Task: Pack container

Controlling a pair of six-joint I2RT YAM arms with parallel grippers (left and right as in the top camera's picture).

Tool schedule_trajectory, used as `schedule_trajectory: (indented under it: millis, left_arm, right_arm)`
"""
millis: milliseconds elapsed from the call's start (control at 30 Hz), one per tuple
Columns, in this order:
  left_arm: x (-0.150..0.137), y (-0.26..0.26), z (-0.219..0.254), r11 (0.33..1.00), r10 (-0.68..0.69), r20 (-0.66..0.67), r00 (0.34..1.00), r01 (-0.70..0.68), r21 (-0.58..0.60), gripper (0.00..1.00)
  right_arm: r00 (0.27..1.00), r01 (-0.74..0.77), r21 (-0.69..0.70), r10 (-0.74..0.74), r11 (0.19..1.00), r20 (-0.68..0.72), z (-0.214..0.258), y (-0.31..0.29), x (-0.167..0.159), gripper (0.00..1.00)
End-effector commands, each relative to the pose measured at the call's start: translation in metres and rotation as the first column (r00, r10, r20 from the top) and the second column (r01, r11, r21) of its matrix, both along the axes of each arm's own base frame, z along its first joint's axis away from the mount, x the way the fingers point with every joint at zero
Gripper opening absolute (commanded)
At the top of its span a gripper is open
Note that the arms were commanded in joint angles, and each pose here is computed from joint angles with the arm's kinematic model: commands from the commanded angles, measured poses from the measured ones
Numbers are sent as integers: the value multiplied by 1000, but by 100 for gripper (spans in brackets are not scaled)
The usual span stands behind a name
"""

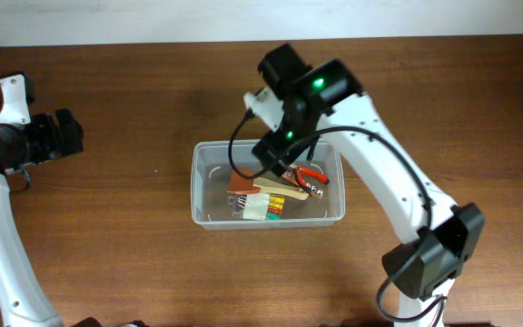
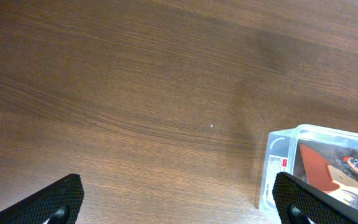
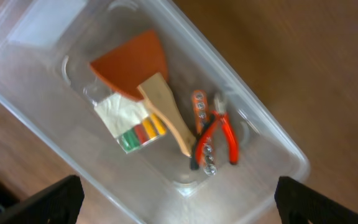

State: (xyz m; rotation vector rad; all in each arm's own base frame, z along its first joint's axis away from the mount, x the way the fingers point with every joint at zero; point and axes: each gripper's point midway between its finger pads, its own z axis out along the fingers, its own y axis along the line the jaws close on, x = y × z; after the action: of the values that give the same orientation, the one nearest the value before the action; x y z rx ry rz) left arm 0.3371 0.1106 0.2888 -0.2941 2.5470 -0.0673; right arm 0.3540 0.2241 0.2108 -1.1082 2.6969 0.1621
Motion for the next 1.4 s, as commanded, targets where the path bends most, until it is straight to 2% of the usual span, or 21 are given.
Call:
schedule_trajectory:
  millis: [0, 133, 367, 467, 567, 833, 967, 1100, 1267, 1367]
  left_arm:
    - [2, 0, 7, 1000, 5, 22, 1000, -5, -5, 99]
    - [2, 0, 7, 1000, 5, 22, 1000, -5, -5, 99]
    - [2, 0, 7, 1000, 5, 22, 1000, -5, -5, 99]
    - [2, 0, 7, 1000, 5, 22, 1000, -5, -5, 99]
    - [2, 0, 7, 1000, 5, 22, 1000, -5, -5, 99]
    - [2, 0, 7, 1000, 5, 22, 1000, -5, -5, 99]
    - [2, 0, 7, 1000, 5, 22, 1000, -5, -5, 99]
    - [2, 0, 7, 1000, 5, 22, 1000, -5, -5, 99]
    - [2, 0, 7, 1000, 5, 22, 1000, -5, -5, 99]
    - [2, 0, 7, 1000, 5, 22, 1000, -5, -5, 99]
  right_arm:
    - [979, 190, -8, -188, 982, 79, 33, -33, 19, 99]
    - [936, 339, 0, -337, 941, 100, 61, -72, 20, 99]
    - [875, 462, 43, -463, 886, 140, 98, -129, 7, 99]
    - [818, 534, 104, -544, 839, 188, 124, -153, -4, 99]
    - [710, 627, 184, -653, 757, 265, 161, -184, -26, 99]
    - [532, 640, 371, -737, 673, 417, 233, -229, -108, 99]
    - [490, 643, 389, -745, 660, 453, 237, -237, -144, 99]
    - [434, 701, 368, -775, 611, 460, 218, -251, -180, 99]
    - [383, 731, 414, -828, 543, 409, 196, -252, -201, 99]
    - [404, 722, 424, -831, 547, 383, 183, -246, -207, 99]
